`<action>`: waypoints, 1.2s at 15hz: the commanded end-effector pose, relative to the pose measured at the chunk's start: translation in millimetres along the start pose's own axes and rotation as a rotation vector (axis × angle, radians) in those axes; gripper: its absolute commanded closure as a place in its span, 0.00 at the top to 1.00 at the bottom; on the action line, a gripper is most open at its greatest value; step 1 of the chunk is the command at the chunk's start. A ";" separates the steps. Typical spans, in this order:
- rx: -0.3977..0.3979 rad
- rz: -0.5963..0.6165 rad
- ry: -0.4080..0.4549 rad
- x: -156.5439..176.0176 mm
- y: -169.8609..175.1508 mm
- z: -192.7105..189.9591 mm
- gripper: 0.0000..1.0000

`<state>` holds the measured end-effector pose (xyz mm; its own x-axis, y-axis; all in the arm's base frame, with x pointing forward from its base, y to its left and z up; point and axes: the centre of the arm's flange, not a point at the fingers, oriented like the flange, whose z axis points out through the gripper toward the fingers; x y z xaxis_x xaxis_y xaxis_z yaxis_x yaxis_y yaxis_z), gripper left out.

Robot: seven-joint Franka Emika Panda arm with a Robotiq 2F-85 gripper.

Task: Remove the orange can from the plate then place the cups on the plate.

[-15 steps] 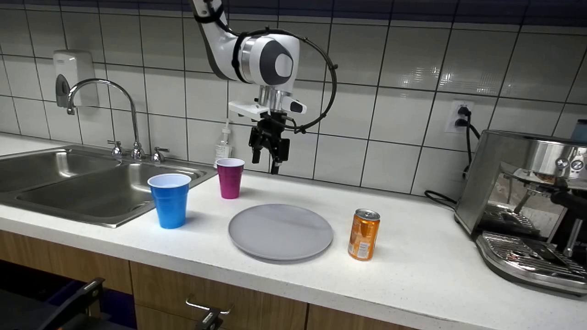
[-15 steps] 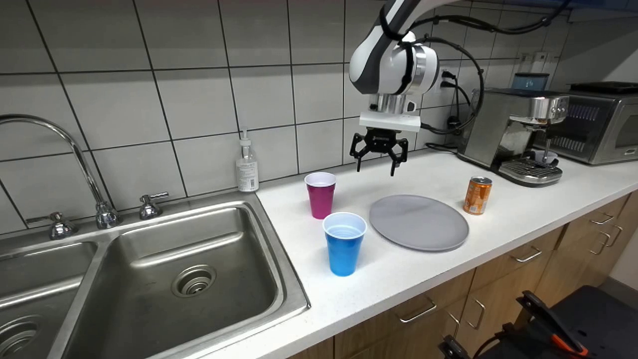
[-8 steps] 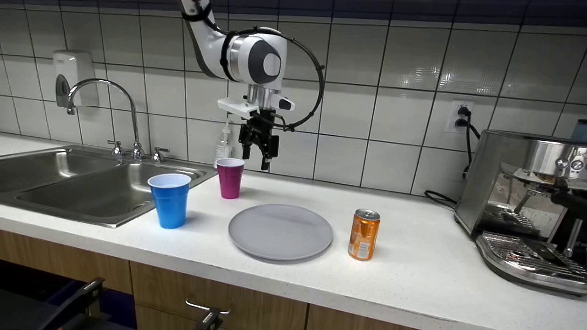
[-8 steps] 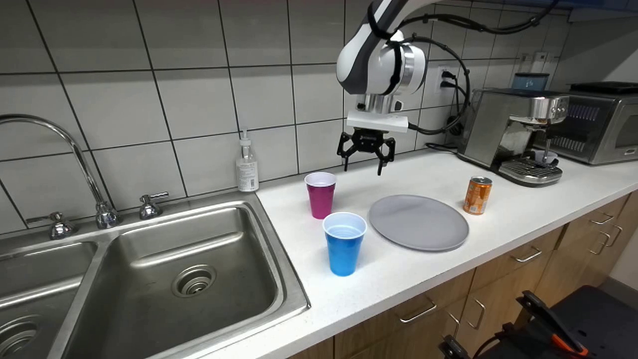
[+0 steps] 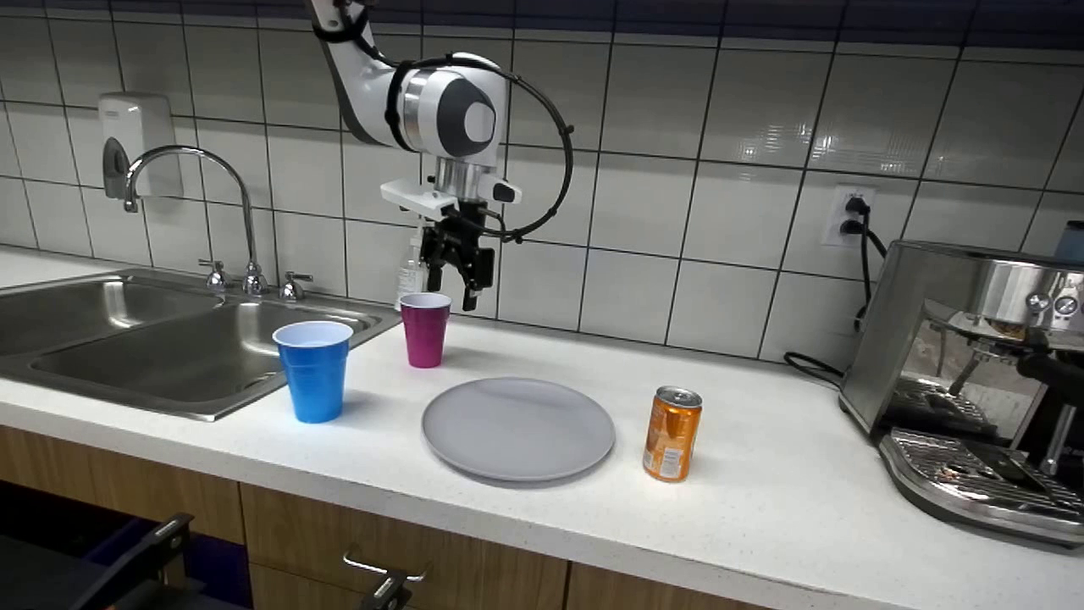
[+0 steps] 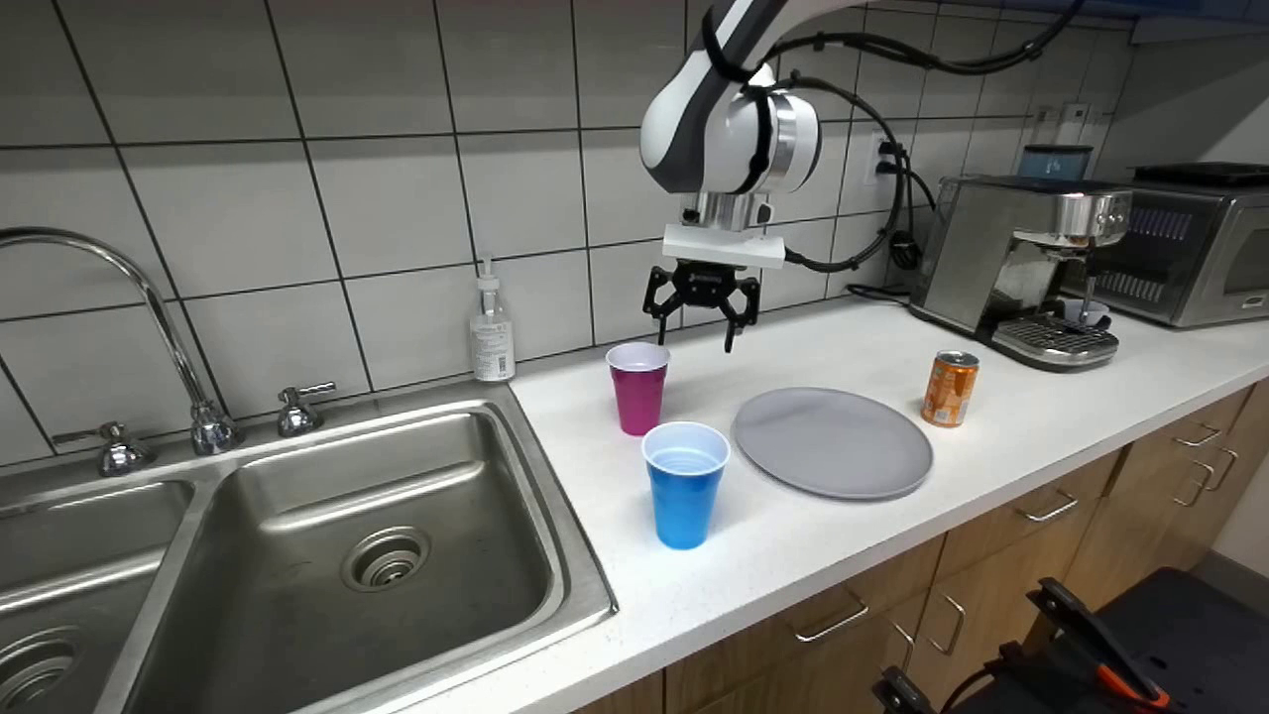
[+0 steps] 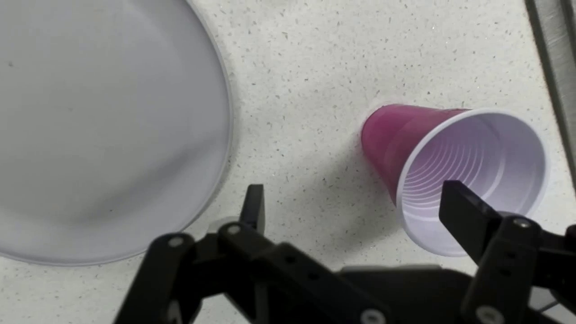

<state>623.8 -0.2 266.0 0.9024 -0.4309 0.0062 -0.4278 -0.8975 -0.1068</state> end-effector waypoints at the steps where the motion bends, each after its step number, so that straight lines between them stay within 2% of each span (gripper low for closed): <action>1: 0.004 -0.011 0.015 6.6 -18.4 10.1 1.00; 12: -0.018 -0.034 -0.001 5.9 -47.2 43.4 1.00; 14: -0.023 -0.052 0.002 4.4 -46.2 43.5 0.72; 18: -0.022 -0.055 0.009 4.7 -44.3 41.9 0.42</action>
<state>643.0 41.2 225.2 0.9247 -0.3808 -0.0018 -0.3793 -0.9208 -0.0903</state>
